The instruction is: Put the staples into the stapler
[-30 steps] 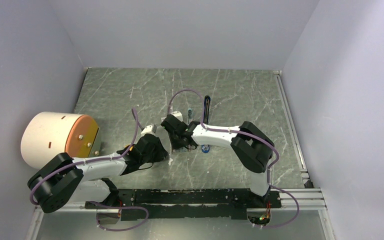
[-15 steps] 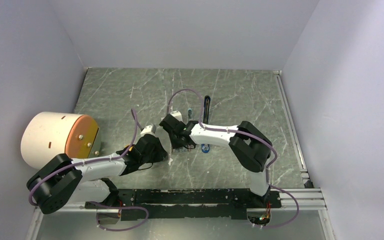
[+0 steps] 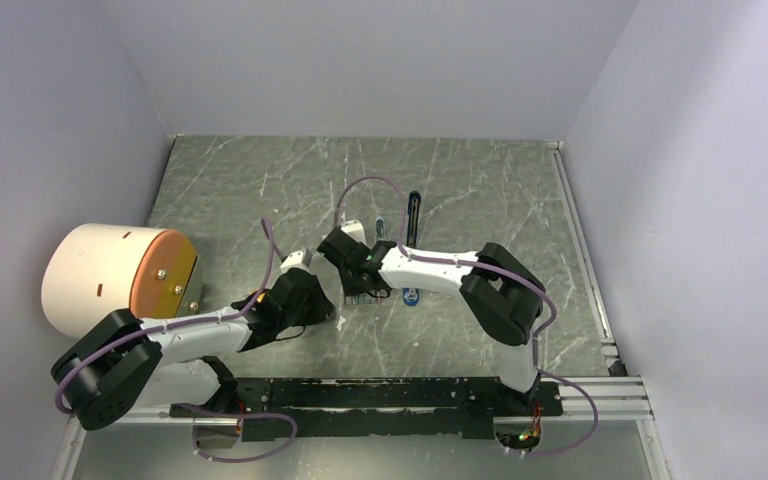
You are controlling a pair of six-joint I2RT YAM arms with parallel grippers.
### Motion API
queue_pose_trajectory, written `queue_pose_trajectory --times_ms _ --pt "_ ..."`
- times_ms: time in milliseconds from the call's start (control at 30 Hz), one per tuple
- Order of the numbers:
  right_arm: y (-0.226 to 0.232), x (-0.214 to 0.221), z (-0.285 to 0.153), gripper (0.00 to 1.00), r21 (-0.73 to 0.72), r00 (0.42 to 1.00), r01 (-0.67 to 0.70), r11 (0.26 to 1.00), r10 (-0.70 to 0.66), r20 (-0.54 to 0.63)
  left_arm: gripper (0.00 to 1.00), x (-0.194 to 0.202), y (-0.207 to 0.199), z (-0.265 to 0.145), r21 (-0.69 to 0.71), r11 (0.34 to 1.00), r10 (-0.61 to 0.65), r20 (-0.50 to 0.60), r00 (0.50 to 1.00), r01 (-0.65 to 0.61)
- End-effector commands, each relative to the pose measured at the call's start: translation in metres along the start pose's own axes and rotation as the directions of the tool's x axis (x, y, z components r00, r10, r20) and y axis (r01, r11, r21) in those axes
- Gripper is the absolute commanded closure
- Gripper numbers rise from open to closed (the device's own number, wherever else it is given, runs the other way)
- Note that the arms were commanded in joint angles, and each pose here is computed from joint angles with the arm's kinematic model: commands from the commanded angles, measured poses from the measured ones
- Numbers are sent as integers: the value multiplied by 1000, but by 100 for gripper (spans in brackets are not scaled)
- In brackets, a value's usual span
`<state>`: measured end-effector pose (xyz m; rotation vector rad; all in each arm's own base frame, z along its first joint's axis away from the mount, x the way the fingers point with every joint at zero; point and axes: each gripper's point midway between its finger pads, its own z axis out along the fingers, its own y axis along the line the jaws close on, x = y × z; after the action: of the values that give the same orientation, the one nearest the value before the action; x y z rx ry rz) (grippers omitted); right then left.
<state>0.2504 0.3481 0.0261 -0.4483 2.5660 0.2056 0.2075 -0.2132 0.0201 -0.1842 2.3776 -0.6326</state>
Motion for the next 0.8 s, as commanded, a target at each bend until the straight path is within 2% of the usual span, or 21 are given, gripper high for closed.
queue_pose_trajectory --times_ms 0,267,500,767 --pt "3 -26 -25 77 -19 996 -36 999 38 83 73 -7 3 -1 -12 1000 10 32 999 -9" --pt "-14 -36 -39 77 7 989 -65 998 64 133 73 -9 3 -4 -7 1000 8 39 999 -7" --pt "-70 -51 -56 77 131 959 -161 978 123 255 73 -13 1 -9 0 1000 4 53 999 -4" --pt "-129 -51 -63 77 202 932 -241 949 168 322 73 -16 0 -12 -3 1000 3 62 998 -3"
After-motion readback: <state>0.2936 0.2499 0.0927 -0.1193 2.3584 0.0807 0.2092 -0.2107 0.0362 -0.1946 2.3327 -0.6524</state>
